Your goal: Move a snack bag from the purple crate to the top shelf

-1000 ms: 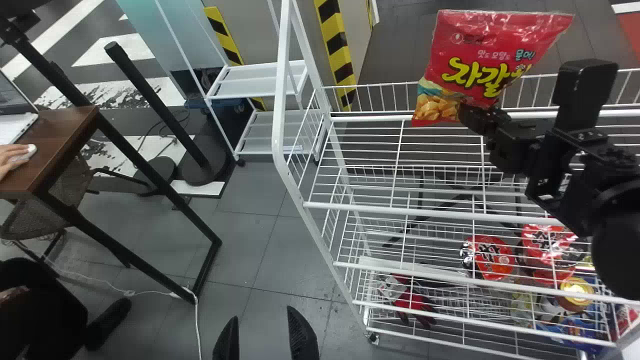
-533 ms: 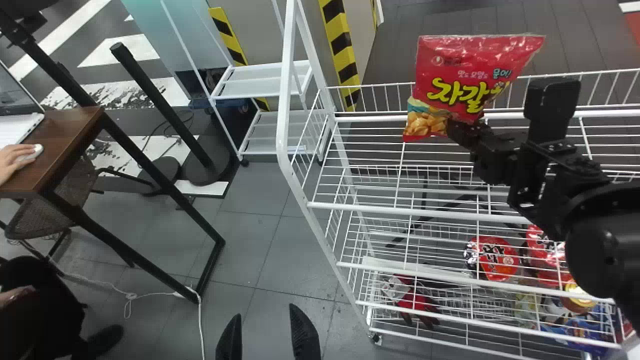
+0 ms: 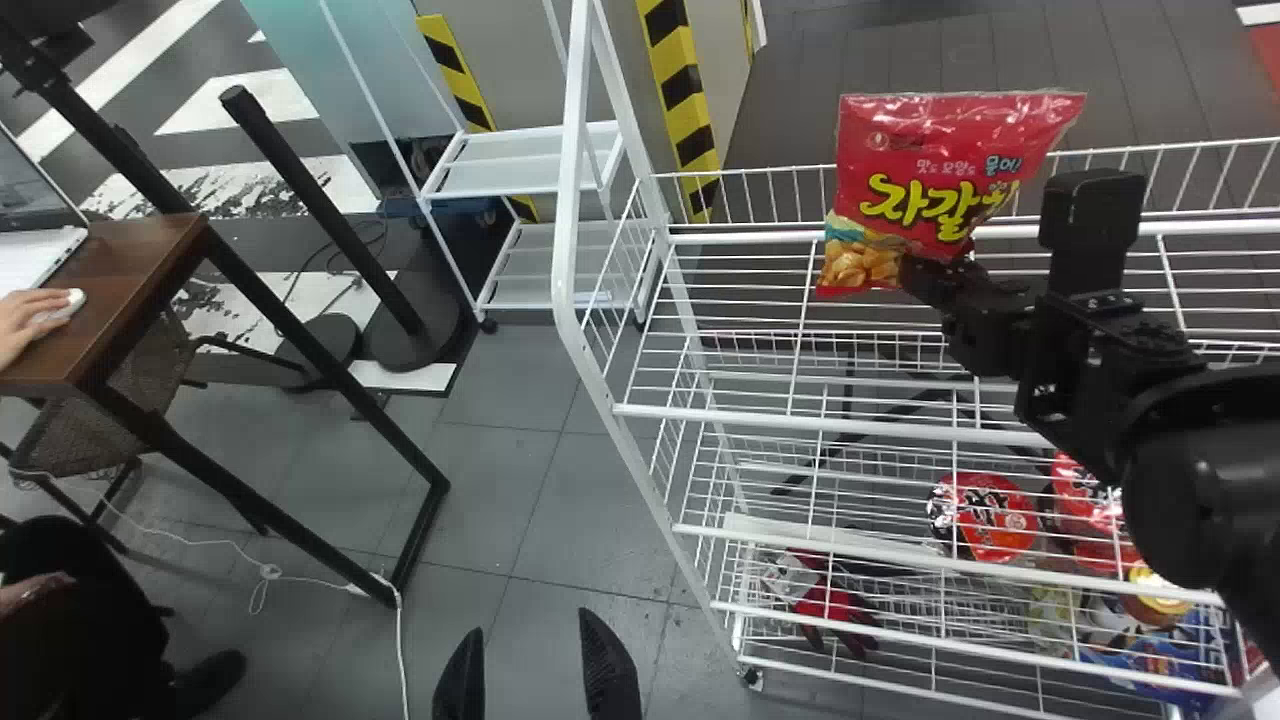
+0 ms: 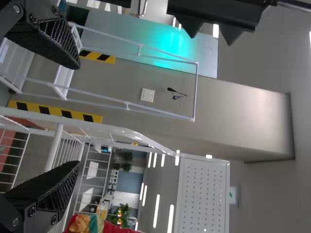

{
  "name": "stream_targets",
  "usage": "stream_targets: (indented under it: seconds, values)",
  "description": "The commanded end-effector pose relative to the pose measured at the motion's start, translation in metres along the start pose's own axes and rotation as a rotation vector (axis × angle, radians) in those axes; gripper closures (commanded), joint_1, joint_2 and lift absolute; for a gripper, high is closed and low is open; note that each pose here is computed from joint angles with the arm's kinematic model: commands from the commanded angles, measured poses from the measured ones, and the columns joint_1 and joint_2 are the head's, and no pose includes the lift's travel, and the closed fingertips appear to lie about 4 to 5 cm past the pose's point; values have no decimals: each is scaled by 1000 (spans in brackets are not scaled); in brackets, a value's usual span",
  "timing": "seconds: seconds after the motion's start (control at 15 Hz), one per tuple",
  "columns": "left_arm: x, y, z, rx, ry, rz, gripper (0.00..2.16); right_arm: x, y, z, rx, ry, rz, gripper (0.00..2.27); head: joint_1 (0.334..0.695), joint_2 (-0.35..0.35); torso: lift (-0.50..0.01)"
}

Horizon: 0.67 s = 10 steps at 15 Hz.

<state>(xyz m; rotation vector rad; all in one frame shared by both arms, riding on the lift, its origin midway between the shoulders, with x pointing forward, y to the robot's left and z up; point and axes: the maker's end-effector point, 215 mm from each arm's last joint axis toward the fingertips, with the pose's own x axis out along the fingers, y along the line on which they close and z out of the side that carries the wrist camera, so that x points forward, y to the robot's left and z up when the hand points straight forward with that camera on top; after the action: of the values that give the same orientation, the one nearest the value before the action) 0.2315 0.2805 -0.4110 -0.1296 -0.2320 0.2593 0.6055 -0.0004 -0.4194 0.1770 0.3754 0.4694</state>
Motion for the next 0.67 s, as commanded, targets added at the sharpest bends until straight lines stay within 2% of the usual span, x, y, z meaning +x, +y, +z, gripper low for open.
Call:
stream_targets:
  seconds: [0.0, 0.6]
  values:
    - [0, 0, 1, -2, -3, 0, 124, 3, -3, -1, -1, 7, -3, 1686, 695, 350, 0]
    - [-1, -1, 3, -5, -8, -2, 124, 7, -11, -15, -4, 66, -21, 1679, 695, 350, 0]
